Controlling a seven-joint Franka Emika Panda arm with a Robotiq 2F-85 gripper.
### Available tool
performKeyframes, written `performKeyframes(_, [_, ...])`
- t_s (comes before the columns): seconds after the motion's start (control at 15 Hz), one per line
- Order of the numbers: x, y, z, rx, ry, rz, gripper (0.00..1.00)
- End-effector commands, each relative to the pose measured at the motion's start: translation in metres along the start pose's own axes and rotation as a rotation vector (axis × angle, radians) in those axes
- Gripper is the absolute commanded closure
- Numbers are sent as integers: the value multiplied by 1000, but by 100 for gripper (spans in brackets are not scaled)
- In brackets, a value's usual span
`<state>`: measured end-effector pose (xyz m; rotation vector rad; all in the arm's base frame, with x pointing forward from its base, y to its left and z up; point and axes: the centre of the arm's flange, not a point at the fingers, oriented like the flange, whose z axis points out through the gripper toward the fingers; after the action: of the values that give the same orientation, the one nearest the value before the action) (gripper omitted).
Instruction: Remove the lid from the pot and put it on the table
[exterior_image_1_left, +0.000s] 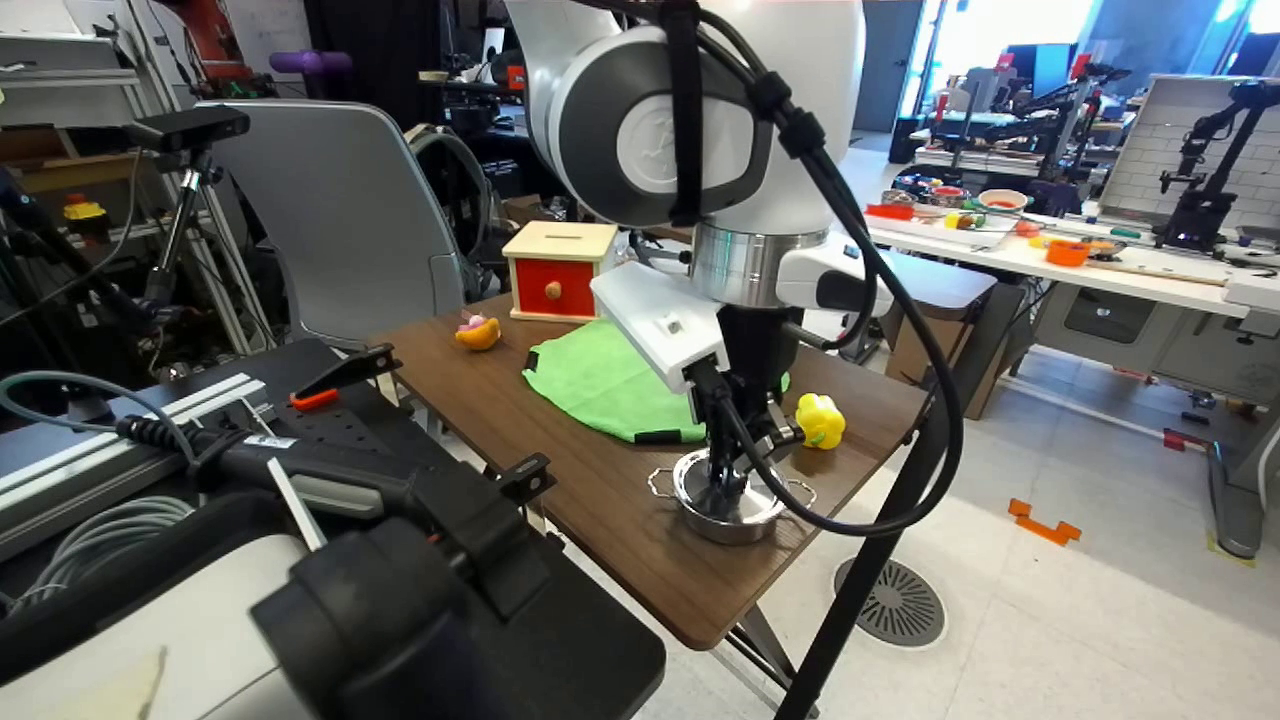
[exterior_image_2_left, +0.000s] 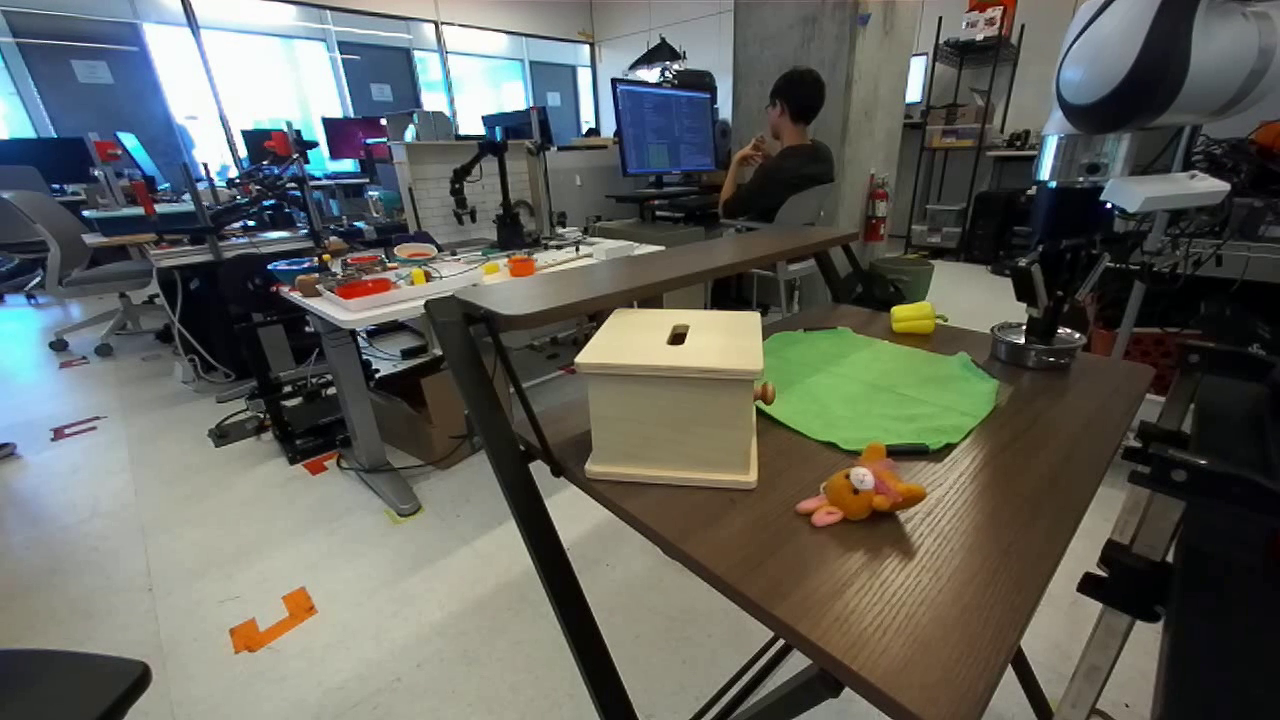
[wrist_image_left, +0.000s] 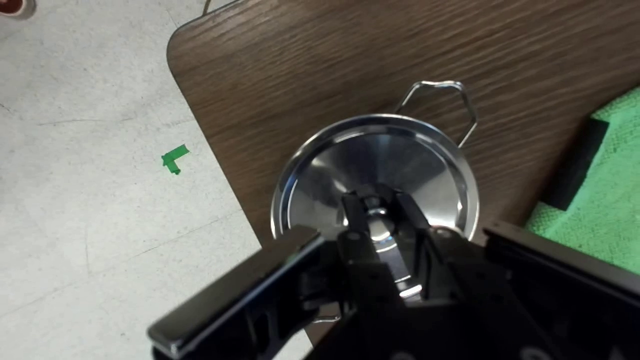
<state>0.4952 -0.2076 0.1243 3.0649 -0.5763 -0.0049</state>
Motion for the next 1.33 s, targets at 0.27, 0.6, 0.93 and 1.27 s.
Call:
performKeyframes(0.27, [-34, -28, -58, 1, 15, -145, 95])
performKeyframes(0.6, [-62, -77, -45, -13, -26, -281, 95])
performKeyframes(0.93, [-75, -105, -14, -29, -91, -369, 95])
performKeyframes(1.27, [-83, -103, 14, -41, -152, -377, 95])
